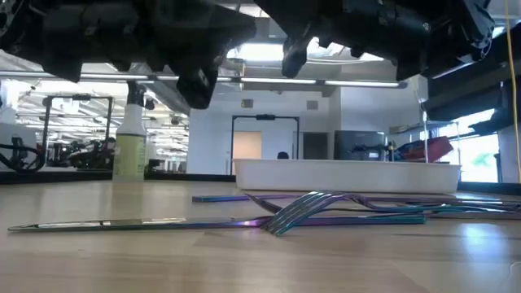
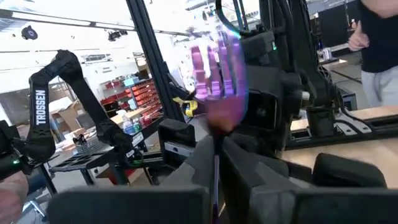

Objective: Sort silverware
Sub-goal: Put the blue fork on the white silverware tray

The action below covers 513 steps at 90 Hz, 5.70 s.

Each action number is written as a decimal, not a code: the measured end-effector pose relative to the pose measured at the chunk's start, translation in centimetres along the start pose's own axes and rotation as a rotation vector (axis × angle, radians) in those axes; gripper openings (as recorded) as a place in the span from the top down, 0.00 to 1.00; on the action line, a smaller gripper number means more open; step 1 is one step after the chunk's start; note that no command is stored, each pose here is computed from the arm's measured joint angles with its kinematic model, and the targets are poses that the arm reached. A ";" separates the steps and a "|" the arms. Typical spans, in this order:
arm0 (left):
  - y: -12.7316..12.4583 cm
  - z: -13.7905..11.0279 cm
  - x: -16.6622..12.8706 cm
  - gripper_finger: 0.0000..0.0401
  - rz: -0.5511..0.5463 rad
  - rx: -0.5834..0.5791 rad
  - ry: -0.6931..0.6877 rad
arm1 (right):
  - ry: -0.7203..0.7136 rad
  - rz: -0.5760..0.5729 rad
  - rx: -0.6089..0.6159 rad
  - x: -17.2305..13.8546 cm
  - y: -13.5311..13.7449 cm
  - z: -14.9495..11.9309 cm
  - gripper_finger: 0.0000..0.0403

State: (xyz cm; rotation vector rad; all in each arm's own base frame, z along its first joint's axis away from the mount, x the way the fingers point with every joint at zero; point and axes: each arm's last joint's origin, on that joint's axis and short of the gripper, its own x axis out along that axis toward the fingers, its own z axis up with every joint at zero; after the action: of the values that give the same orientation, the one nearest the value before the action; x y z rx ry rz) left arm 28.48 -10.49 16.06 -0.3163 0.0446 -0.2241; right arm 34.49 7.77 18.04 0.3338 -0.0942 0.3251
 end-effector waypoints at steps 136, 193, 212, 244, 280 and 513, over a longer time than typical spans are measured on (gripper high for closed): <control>5.0 2.3 -0.3 1.00 0.135 -0.057 -0.011 | 0.175 -0.415 -0.066 -10.4 1.0 4.9 0.61; 5.6 2.5 -0.5 1.00 0.142 -0.063 0.016 | 0.367 -0.329 -0.020 -4.1 -1.5 -1.5 0.61; 5.6 2.5 -0.5 1.00 0.142 -0.064 0.012 | 0.354 -0.300 -0.012 -1.7 -1.9 -2.2 0.61; 5.6 2.5 -0.5 1.00 0.143 -0.062 0.012 | 0.380 -0.292 -0.026 0.5 -2.1 -2.1 0.74; 5.6 2.5 -0.5 1.00 0.144 -0.061 0.016 | 0.427 -0.308 -0.025 0.2 -2.2 -2.5 0.91; 6.4 2.8 -0.7 0.47 0.350 0.074 -0.037 | 0.131 -0.380 -0.053 -3.9 0.6 10.9 1.00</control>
State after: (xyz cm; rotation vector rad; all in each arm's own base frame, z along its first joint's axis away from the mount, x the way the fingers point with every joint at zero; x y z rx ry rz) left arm 29.40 -3.57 16.72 -0.2343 0.0540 0.1268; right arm 30.19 3.45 27.92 0.2702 0.0896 -0.0322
